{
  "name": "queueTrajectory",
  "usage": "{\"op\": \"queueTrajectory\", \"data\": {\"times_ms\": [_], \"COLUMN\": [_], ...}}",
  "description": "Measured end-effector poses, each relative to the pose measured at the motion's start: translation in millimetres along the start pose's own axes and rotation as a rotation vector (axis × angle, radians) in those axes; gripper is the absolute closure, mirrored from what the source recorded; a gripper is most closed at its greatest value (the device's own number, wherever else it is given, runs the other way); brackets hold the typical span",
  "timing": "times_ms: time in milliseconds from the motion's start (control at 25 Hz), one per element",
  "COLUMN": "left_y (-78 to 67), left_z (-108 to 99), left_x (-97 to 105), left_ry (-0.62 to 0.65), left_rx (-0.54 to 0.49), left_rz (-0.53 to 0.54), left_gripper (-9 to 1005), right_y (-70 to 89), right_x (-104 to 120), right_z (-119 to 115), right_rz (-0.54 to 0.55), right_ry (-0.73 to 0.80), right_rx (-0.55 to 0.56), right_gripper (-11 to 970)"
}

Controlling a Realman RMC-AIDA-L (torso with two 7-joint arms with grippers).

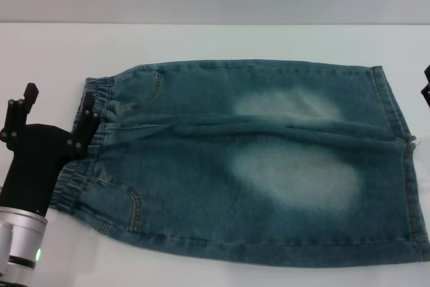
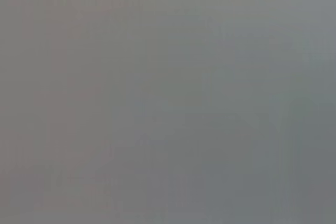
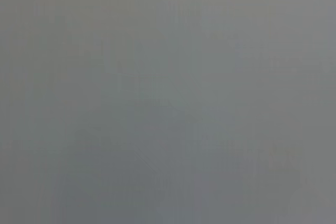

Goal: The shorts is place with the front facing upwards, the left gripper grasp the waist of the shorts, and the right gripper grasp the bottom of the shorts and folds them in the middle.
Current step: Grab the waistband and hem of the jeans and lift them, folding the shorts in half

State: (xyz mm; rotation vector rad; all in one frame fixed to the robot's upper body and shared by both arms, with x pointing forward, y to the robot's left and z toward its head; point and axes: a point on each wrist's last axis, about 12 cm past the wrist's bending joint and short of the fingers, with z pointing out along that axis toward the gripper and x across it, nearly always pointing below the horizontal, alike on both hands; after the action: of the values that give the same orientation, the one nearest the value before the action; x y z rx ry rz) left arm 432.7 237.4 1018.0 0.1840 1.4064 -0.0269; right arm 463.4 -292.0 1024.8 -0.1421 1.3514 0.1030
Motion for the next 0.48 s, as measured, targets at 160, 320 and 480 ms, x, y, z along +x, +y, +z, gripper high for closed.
{"op": "queueTrajectory", "data": {"times_ms": [160, 320, 480], "left_y": [0.2, 0.2, 0.4], "left_z": [0.8, 1.5, 2.4], "left_x": [-0.1, -0.3, -0.8], "left_ry": [-0.001, -0.002, -0.005], "left_rx": [-0.001, 0.0, 0.0], "left_rz": [0.0, 0.0, 0.001], "left_gripper": [156, 162, 168], "right_y": [0.7, 2.0, 2.3], "right_x": [-0.9, -0.7, -0.3], "right_z": [1.3, 1.1, 0.9], "right_rz": [0.002, 0.004, 0.003], "right_ry": [-0.006, -0.005, -0.001], "right_rx": [-0.001, -0.008, -0.012], "right_gripper": [232, 232, 232]}}
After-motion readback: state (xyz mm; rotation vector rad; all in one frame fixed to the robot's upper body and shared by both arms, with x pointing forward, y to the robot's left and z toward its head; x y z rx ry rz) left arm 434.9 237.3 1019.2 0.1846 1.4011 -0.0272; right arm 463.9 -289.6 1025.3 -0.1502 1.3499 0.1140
